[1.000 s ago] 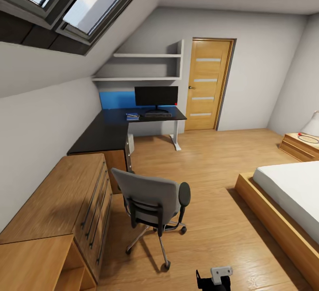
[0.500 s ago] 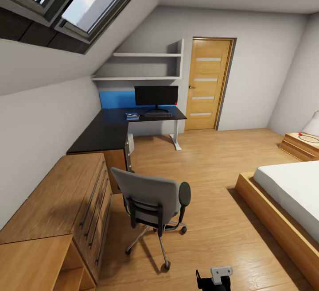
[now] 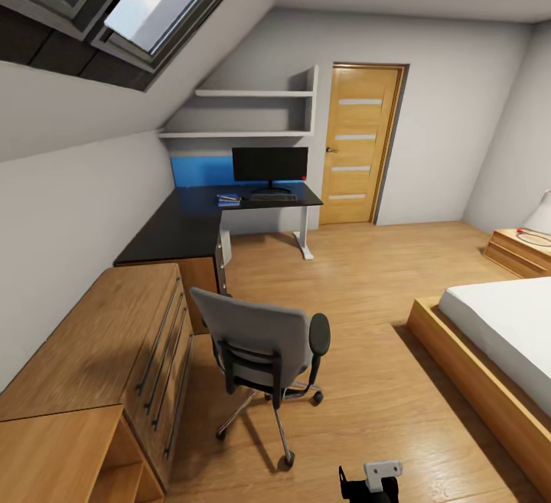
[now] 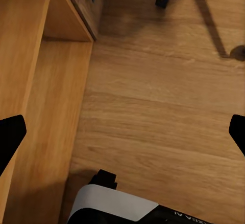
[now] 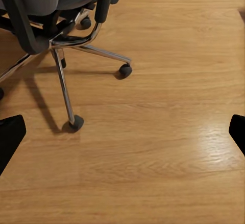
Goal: In the bedroom, organize the workspace by keeping the computer under the desk, ensuring the monitor is on the desk, placing the keyboard on the desk next to the monitor, placing the mouse on the desk next to the keyboard, moving the folder from the swivel chair onto the desk next to the mouse, stacking the notebook on top of the folder with the pen on top of the notebook, and positioning the swivel chair next to the desk.
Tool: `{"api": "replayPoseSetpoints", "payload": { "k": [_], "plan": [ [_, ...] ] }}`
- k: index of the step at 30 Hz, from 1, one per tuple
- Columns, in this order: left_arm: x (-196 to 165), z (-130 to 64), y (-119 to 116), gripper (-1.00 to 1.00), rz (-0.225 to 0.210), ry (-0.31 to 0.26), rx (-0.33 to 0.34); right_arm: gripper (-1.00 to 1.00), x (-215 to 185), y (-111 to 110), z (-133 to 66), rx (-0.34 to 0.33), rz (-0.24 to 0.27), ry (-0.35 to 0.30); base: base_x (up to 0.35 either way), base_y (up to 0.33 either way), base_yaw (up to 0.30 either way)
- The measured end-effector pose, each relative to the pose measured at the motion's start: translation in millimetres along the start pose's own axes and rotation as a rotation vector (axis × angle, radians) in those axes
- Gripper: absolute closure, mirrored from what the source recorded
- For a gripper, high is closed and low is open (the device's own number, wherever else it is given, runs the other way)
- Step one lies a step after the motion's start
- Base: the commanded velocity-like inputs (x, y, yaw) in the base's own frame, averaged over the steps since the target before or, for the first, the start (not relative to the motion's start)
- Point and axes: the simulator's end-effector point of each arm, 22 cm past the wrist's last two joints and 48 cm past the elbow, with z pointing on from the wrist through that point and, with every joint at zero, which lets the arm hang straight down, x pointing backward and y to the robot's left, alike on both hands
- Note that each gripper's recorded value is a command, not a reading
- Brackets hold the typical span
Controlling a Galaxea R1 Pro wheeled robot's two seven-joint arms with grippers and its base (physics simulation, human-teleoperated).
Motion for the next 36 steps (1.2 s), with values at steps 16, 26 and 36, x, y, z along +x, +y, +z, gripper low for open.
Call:
{"api": "replayPoseSetpoints", "payload": {
  "k": [16, 26, 36],
  "plan": [
    [4.2, 15.6, -3.1, -1.00, 0.000, 0.001, 0.000, -1.00, 9.1, 1.1, 13.4, 0.000, 0.000, -0.001, 0.000, 0.000, 0.000],
    [7.6, 26.0, -5.0, -1.00, 0.000, 0.000, 0.000, -1.00, 16.1, 1.7, 22.0, 0.001, 0.001, -0.001, 0.000, 0.000, 0.000],
    [11.6, 36.9, -6.9, -1.00, 0.000, 0.000, 0.000, -1.00, 23.9, 1.6, 30.9, 0.002, 0.000, -0.001, 0.000, 0.000, 0.000]
  ]
}}
